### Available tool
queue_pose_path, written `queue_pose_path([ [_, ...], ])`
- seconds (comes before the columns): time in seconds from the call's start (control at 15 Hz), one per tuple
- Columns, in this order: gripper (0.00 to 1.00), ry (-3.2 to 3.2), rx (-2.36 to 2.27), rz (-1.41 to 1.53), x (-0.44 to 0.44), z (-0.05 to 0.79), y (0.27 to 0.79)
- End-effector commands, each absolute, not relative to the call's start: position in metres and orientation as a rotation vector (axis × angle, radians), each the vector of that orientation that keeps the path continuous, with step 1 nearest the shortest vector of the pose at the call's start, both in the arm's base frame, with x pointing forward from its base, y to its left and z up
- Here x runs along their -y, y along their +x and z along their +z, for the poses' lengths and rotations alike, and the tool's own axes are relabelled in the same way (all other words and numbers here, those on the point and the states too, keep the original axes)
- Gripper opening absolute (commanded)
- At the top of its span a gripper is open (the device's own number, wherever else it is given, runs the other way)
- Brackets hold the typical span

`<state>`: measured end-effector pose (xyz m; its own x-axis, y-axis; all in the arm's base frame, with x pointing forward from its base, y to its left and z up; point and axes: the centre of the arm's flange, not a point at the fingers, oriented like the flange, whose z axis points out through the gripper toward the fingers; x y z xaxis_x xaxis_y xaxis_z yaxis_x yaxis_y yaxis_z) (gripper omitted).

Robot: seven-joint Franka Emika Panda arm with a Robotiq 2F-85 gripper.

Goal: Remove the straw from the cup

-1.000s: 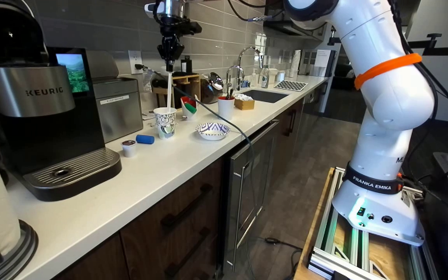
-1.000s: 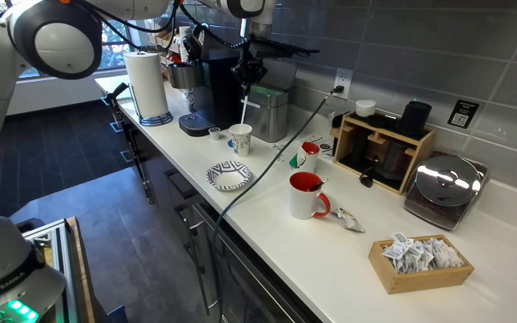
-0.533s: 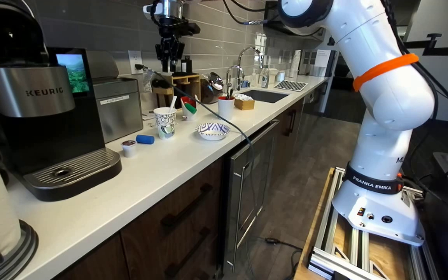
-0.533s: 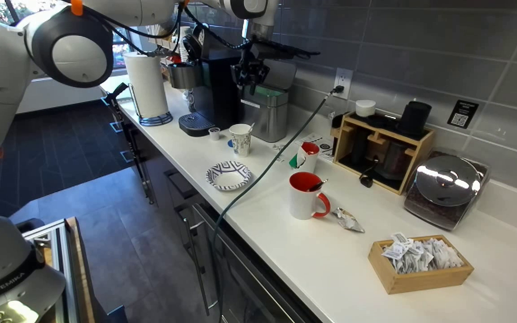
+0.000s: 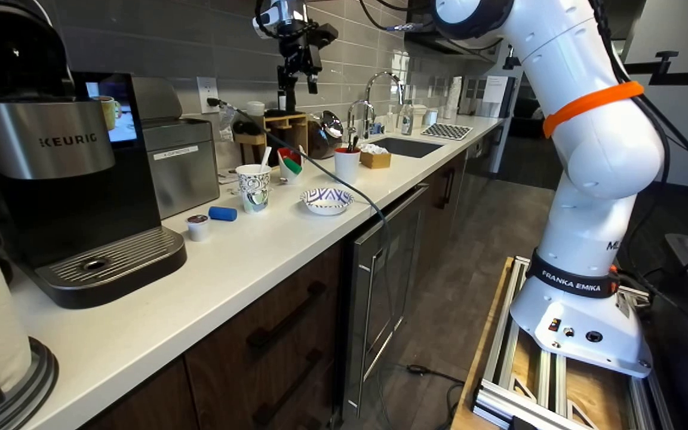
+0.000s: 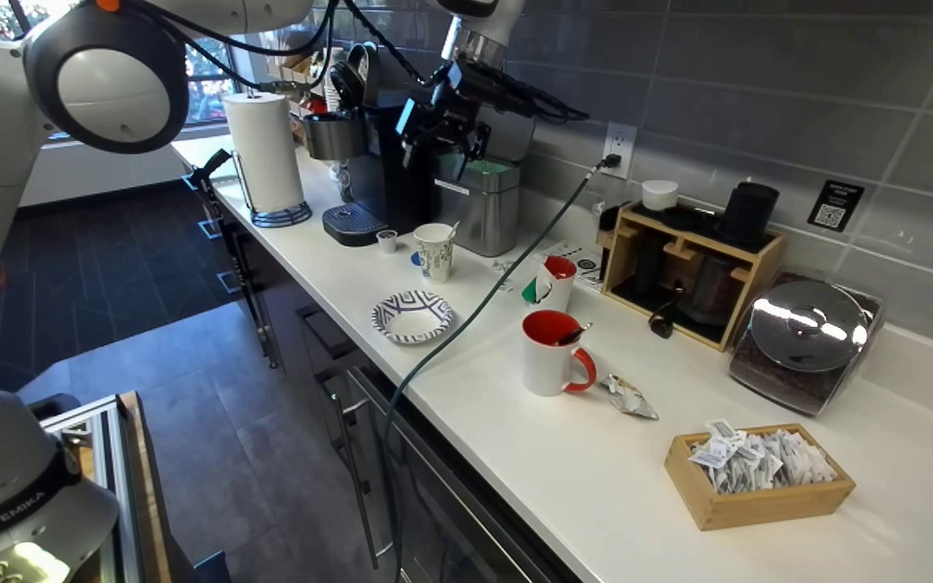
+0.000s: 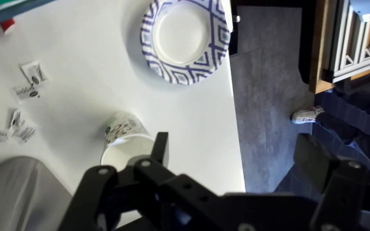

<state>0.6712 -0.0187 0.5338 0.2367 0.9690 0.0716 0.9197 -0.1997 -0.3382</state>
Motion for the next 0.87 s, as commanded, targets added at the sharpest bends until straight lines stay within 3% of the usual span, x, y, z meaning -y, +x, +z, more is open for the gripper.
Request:
queue_pose_path([
  [0.0, 1.0, -2.254, 1.525, 0.342, 0.044, 0.525, 0.627],
  [0.67, 1.0, -2.469, 0.805, 0.462, 0.095, 0.477, 0.525],
  [0.73, 1.0, -2.439, 0.93, 0.503, 0.1, 0.497, 0.587],
  [0.8, 1.0, -2.444, 0.882, 0.504, 0.105, 0.495, 0.579],
])
